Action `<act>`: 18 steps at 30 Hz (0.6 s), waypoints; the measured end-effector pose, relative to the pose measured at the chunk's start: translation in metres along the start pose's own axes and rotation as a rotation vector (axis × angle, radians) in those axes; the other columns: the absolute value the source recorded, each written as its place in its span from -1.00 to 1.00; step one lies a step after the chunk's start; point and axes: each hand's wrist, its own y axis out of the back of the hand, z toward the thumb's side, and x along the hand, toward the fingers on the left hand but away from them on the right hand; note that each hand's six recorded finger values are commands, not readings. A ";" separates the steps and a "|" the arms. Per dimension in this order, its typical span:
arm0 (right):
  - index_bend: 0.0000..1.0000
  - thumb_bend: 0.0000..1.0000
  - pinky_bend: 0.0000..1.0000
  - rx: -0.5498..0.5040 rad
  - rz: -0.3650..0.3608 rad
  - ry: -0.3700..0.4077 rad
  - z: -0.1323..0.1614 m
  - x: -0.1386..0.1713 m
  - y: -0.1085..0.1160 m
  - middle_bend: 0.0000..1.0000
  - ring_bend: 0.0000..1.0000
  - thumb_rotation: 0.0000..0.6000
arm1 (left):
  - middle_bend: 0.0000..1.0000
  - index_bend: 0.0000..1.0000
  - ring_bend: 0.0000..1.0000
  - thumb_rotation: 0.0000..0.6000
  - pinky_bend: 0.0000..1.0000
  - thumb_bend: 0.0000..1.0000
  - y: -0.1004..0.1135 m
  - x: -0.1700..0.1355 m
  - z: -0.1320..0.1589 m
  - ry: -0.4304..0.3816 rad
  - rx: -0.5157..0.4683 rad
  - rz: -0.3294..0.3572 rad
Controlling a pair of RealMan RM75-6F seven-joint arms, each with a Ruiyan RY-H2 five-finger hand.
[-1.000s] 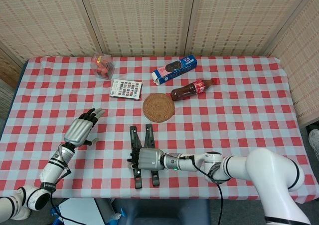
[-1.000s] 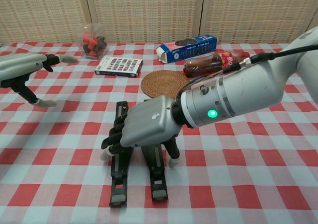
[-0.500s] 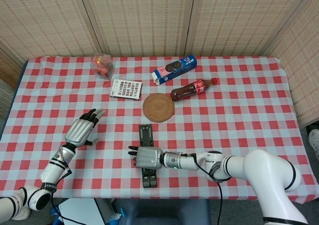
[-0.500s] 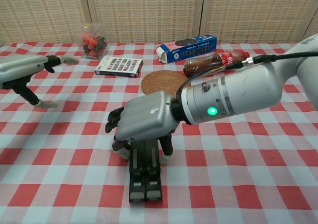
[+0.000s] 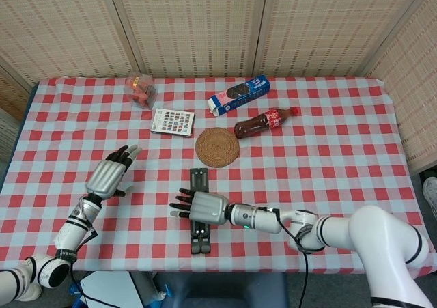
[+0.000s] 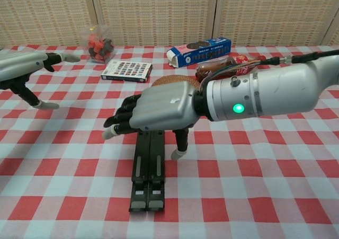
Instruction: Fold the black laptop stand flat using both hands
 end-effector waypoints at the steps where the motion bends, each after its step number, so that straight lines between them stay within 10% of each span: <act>1: -1.00 -0.75 -1.00 -0.017 -0.019 -0.033 -0.004 0.006 0.002 -1.00 -1.00 1.00 | -1.00 -1.00 -1.00 1.00 -0.66 -0.55 0.002 -0.001 -0.001 0.008 0.005 0.004; 18: -0.85 -0.62 -1.00 -0.260 -0.238 -0.806 -0.056 0.218 -0.013 -0.65 -1.00 1.00 | -1.00 -1.00 -1.00 1.00 -0.66 -0.55 0.041 -0.086 -0.056 0.255 0.060 0.148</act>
